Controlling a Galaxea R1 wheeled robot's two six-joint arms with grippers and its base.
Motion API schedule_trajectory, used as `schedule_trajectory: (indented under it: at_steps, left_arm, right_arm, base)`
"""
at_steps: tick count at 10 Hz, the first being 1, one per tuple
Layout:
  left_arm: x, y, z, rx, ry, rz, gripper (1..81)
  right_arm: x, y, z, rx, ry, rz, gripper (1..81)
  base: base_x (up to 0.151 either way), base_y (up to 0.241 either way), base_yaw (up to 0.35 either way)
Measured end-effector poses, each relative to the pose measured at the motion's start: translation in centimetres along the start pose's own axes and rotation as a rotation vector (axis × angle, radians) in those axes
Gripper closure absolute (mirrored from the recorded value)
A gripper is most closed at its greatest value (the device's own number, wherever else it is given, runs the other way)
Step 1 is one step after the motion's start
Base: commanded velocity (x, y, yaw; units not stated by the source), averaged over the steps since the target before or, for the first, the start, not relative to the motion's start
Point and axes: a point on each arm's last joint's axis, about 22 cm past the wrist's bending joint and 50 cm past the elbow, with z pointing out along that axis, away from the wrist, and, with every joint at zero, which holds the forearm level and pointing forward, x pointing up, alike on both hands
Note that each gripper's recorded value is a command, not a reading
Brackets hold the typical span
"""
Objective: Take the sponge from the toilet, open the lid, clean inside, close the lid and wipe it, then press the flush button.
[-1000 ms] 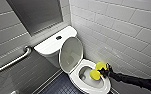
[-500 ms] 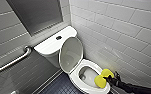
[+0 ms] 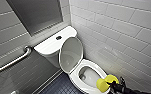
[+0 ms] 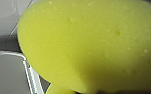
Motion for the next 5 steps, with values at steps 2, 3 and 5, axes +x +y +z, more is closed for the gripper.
schedule_trajectory:
  at_steps: [2, 3, 5]
  left_arm:
    - [0.1, 0.5, 0.2, -0.007, 0.001, 0.004, 1.0]
    - [0.0, 0.4, 0.2, -0.007, 0.001, 0.01, 1.0]
    - [0.0, 0.5, 0.2, -0.009, 0.001, 0.017, 1.0]
  right_arm:
    - [-3.6, 1.9, -1.9, -0.041, -0.079, 0.018, 81.1]
    - [-5.7, 2.7, -2.5, -0.061, -0.126, 0.017, 81.1]
    - [-8.2, 2.2, -3.2, -0.05, -0.181, -0.001, 81.1]
  base:
    - [0.0, 0.0, 0.0]
    - [0.0, 0.0, 0.0]
    - [0.0, 0.0, 0.0]
